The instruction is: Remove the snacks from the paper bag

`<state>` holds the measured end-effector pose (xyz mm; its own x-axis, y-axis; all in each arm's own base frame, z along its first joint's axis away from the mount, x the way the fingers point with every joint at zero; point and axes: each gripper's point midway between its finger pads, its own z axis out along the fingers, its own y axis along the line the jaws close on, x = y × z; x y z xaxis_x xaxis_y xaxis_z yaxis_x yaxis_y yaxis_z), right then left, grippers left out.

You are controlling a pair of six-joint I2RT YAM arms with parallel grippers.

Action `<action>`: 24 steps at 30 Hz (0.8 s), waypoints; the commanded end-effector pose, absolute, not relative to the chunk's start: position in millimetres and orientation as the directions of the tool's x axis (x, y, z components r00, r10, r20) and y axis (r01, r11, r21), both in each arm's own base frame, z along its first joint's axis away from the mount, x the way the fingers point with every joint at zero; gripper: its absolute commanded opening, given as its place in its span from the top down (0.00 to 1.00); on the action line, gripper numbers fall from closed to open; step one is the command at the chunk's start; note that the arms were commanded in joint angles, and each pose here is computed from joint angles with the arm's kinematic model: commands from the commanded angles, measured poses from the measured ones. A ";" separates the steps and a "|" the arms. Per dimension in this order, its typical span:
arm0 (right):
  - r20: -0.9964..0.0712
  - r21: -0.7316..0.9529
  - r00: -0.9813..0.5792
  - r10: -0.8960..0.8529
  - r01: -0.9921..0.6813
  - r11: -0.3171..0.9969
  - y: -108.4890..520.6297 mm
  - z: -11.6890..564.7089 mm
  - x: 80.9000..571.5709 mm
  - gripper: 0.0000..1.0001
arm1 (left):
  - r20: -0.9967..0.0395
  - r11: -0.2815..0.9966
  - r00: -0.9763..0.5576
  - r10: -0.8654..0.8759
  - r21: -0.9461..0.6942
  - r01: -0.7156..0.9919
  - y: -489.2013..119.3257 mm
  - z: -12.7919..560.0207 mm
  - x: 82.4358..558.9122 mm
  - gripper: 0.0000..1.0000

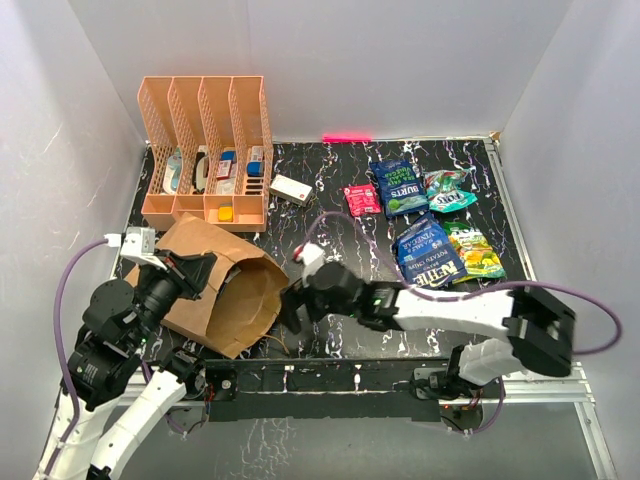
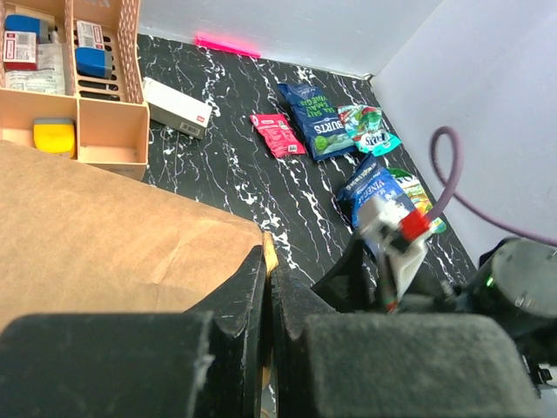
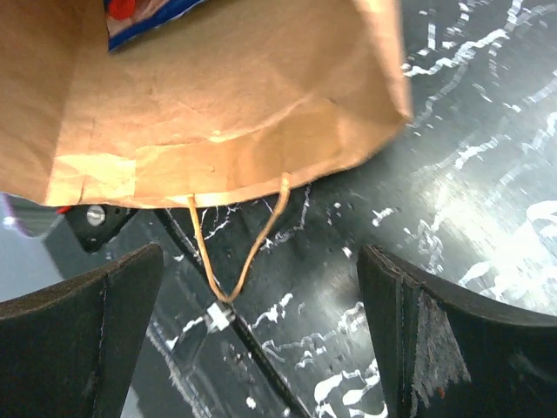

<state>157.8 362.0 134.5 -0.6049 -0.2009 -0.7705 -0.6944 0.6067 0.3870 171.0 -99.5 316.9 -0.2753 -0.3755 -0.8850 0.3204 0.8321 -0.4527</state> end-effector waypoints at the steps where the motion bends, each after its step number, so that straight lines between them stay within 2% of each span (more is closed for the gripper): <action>1: -0.870 0.139 -0.400 -0.290 -0.761 0.633 399.0 146.6 163.5 0.02 | -0.892 0.823 -0.270 -0.362 -0.442 0.356 -98.8 317.2 159.0 1.00; 7: -0.910 -0.036 -0.201 -0.361 -0.831 0.555 440.3 147.7 141.6 0.02 | -0.898 0.810 -0.248 -0.363 -0.436 0.393 -96.5 317.8 146.1 1.00; 11: -0.935 0.060 -0.242 -0.259 -0.829 0.557 462.1 151.8 138.2 0.02 | -0.897 0.805 -0.247 -0.367 -0.439 0.399 -97.3 317.7 144.9 1.00; 14: -0.971 0.119 -0.196 -0.136 -0.892 0.437 478.4 165.0 116.6 0.02 | -0.900 0.805 -0.245 -0.360 -0.432 0.407 -98.3 319.5 145.0 1.00; 18: -0.994 -0.107 0.103 -0.030 -0.933 0.343 476.1 192.3 97.8 0.02 | -0.908 0.814 -0.237 -0.346 -0.416 0.405 -96.0 321.0 144.8 1.00; 24: -0.901 -0.431 0.402 -0.160 -0.873 0.231 478.9 184.6 97.1 0.01 | -0.912 0.816 -0.225 -0.344 -0.409 0.408 -96.1 323.4 146.5 1.00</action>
